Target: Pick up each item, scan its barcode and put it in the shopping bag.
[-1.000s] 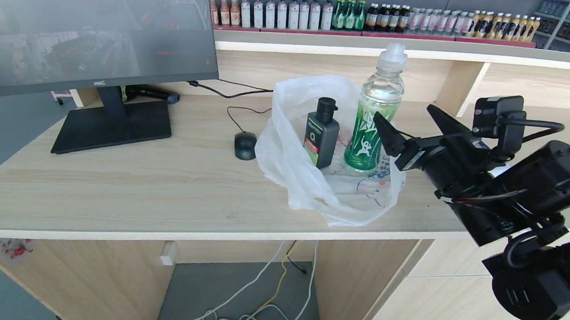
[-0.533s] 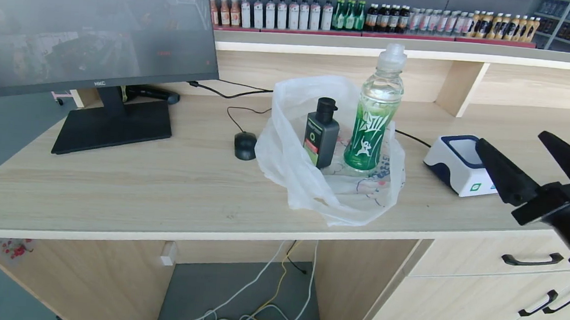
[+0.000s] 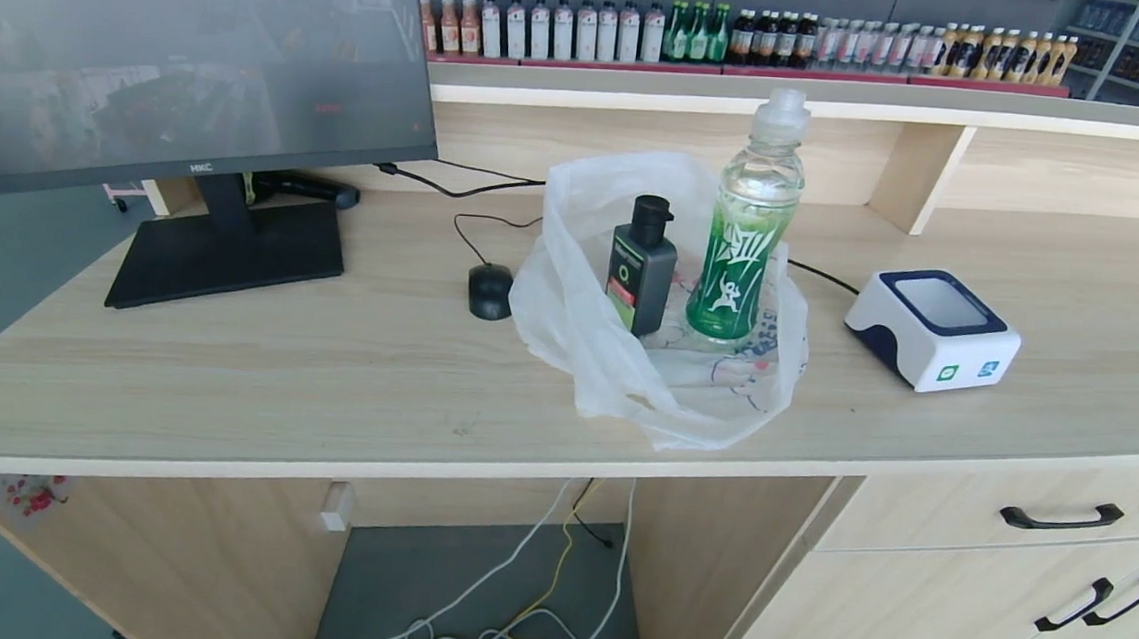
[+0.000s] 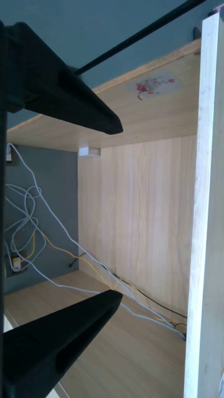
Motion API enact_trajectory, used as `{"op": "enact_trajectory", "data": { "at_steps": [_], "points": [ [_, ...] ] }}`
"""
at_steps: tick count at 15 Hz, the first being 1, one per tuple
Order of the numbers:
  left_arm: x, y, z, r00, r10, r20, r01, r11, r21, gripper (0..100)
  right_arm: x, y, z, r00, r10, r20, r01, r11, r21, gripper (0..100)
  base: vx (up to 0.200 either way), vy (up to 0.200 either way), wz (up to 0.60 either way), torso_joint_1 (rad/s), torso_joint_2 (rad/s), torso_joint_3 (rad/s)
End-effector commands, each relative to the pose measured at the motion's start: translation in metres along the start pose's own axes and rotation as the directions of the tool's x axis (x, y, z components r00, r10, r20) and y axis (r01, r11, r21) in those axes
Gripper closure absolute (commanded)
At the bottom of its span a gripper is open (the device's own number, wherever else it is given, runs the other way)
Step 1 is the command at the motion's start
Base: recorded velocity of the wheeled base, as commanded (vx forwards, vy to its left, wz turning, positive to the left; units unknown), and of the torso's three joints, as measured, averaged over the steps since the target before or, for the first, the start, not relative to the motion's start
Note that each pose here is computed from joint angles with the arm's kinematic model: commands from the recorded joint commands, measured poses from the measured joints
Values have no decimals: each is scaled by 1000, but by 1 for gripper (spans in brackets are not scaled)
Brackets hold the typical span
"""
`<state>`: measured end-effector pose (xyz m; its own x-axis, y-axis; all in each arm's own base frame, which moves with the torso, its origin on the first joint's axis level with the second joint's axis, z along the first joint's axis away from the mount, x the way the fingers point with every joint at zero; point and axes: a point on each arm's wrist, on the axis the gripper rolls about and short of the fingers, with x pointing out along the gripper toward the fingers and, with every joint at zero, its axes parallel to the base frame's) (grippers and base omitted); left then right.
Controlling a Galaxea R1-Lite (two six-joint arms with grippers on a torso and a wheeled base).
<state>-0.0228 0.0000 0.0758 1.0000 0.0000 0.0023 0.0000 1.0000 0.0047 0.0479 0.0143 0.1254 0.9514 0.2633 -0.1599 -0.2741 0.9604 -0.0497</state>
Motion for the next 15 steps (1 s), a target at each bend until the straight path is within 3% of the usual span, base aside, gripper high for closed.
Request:
{"op": "enact_trajectory", "data": {
  "at_steps": [1, 4, 7, 9, 10, 12, 13, 15],
  "points": [
    [0, 0, 0, 1000, 0, 1, 0, 1000, 0, 0, -36, 1, -29, 999, 30, 33, -30, 1000, 0, 0, 0, 0, 0, 0, 0, 0],
    [0, 0, 0, 1000, 0, 1, 0, 1000, 0, 0, -53, 1, -57, 1000, 25, 16, -25, 1000, 4, 0, 0, 0, 0, 0, 0, 0],
    [0, 0, 0, 1000, 0, 1, 0, 1000, -2, 0, -53, 1, -56, 1000, 1, 12, -1, 1000, 8, 0, 0, 0, 0, 0, 0, 0],
    [0, 0, 0, 1000, 0, 1, 0, 1000, -2, 0, -54, 2, -56, 997, -80, 16, 80, 997, 18, 0, 0, 0, 0, 0, 0, 0],
    [0, 0, 0, 1000, 0, 1, 0, 1000, -2, 0, -54, 3, -56, 985, -174, 16, 173, 984, 34, 0, 0, 0, 0, 0, 0, 0],
    [0, 0, 0, 1000, 0, 1, 0, 1000, -2, 0, -58, 6, -58, 960, -272, 74, 269, 962, 47, 0, 0, 0, 0, 0, 0, 0],
    [0, 0, 0, 1000, 0, 1, 0, 1000, -2, 0, -62, 7, -60, 952, -277, 130, 272, 961, 50, 0, 0, 0, 0, 0, 0, 0],
    [0, 0, 0, 1000, 0, 1, 0, 1000, -2, 0, -63, 8, -60, 950, -280, 141, 276, 960, 51, 0, 0, 0, 0, 0, 0, 0]
  ]
}}
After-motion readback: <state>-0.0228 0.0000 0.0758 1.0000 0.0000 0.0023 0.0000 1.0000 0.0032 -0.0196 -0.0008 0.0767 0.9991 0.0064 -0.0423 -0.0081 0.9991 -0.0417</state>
